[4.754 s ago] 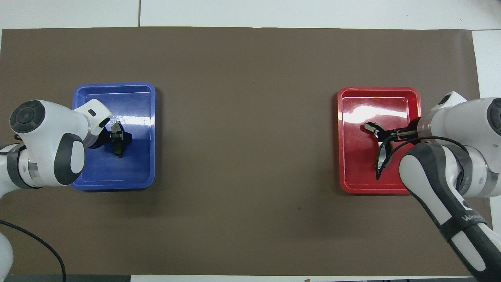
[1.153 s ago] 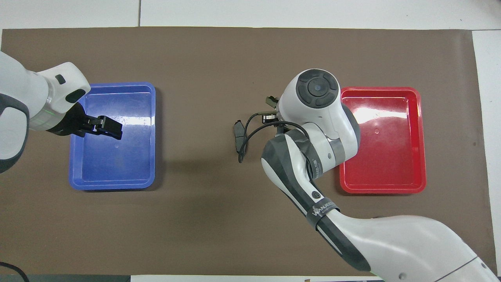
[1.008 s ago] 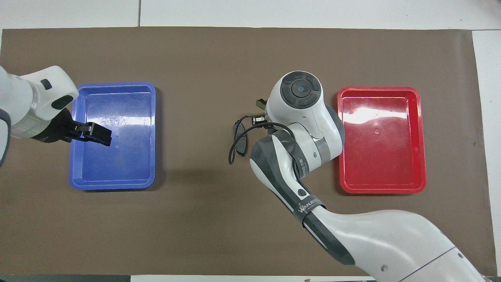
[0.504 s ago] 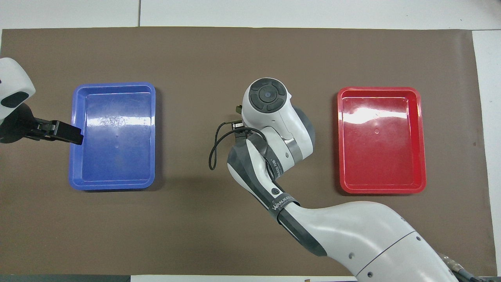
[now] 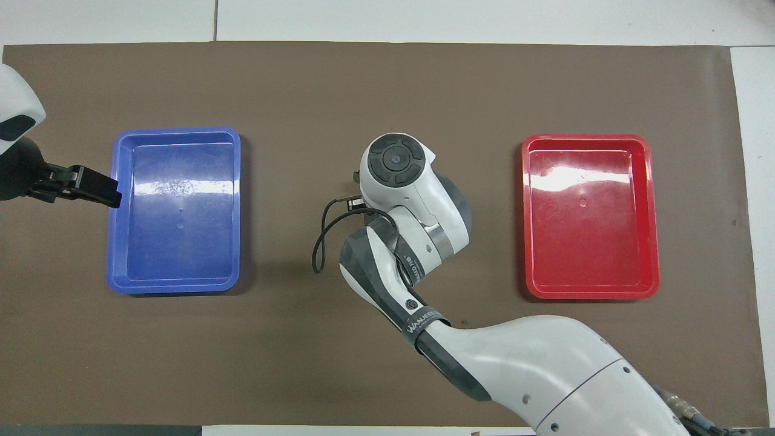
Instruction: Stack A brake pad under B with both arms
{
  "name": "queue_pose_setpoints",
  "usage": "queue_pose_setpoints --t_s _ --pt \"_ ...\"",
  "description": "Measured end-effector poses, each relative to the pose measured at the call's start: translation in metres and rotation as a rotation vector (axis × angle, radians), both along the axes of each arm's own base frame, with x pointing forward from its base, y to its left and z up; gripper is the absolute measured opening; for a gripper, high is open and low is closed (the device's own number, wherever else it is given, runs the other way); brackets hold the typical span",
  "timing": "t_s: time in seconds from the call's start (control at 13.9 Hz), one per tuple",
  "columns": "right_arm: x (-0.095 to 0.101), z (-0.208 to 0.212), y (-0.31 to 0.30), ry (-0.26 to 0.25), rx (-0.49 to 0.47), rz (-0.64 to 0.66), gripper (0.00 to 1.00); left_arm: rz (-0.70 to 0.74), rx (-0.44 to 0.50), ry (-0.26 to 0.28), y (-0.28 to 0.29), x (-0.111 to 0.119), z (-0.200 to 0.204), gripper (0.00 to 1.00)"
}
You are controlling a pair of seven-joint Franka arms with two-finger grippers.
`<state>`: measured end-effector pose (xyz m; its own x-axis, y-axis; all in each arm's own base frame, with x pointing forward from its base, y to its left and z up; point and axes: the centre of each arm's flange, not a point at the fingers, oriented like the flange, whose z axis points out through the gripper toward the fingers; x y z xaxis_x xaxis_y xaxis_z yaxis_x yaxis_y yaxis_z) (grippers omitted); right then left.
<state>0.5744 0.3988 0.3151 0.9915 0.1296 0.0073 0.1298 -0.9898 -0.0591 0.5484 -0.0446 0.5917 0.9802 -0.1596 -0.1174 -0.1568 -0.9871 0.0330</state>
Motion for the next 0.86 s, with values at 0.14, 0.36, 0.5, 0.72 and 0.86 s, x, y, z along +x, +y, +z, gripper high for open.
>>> queue_pose_setpoints --t_s 0.14,0.36,0.5,0.72,0.86 --pt "0.000 -0.007 0.001 0.003 -0.002 0.000 0.44 0.023 0.001 0.023 0.016 -0.001 -0.003 1.00" --pt "0.000 -0.014 0.000 0.011 -0.008 0.000 0.44 0.026 0.001 0.031 0.018 -0.002 -0.004 1.00" --pt "0.000 -0.015 0.001 0.012 -0.009 0.001 0.44 0.023 0.001 0.031 0.016 -0.002 -0.004 1.00" --pt "-0.001 -0.016 0.002 0.011 -0.009 0.003 0.44 0.022 0.001 0.031 0.016 -0.002 -0.004 1.00" --pt "-0.001 -0.016 0.002 0.011 -0.008 0.003 0.44 0.028 0.001 0.032 0.019 -0.002 -0.004 1.00"
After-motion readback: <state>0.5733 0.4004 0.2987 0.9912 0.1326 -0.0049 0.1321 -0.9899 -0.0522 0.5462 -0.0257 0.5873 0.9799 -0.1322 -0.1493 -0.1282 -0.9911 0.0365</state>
